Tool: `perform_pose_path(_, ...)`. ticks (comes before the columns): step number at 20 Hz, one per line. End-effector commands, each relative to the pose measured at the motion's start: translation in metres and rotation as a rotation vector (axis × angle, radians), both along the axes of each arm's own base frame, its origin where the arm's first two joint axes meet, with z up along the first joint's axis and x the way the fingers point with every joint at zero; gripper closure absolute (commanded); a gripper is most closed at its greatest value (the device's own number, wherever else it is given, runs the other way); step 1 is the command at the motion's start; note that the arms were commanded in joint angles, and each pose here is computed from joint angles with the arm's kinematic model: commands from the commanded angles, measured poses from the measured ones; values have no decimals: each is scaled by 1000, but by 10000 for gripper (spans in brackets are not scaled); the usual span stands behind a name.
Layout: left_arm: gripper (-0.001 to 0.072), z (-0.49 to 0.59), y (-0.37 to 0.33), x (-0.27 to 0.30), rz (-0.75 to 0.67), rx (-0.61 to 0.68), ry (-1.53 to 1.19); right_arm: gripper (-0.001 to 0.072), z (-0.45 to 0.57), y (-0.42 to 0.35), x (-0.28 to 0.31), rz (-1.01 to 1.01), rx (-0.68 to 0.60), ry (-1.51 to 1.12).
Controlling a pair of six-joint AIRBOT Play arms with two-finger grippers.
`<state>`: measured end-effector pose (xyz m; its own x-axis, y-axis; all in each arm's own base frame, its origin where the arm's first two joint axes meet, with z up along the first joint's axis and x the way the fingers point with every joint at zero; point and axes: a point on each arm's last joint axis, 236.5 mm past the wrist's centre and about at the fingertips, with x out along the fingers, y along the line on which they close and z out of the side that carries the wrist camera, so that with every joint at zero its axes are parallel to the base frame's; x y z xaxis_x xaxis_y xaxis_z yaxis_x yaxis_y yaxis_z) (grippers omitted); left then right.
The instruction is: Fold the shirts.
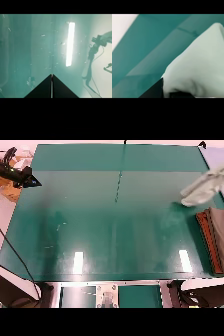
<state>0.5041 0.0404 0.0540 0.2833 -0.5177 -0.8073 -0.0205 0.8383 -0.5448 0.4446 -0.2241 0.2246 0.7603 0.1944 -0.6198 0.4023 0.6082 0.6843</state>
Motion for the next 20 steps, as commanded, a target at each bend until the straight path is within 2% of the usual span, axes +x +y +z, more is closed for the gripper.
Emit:
perform_pose_path(1, 685, 0, 0, 0, 6, -2, 5, 694, -14, -77, -82, -204, -164, 186)
perform_pose_path(6, 686, -1, -3, -8, -15, -10, 34, 695, -4, -94, -138, -261, -300, 283)
perform_pose_path(10, 686, -1, -5, -11, -6, -23, 55, 695, -20, -88, -198, -296, -309, 534)
perform_pose_path(14, 685, 0, -6, -11, -5, -30, 54, 694, -37, -84, -247, -401, -268, 716)
perform_pose_path(16, 686, 0, -6, -11, -5, -30, 55, 694, -67, -79, -263, -392, -221, 819)
perform_pose_path(20, 686, 3, -9, -10, -6, -46, 51, 694, -137, -65, -327, -399, -134, 1153)
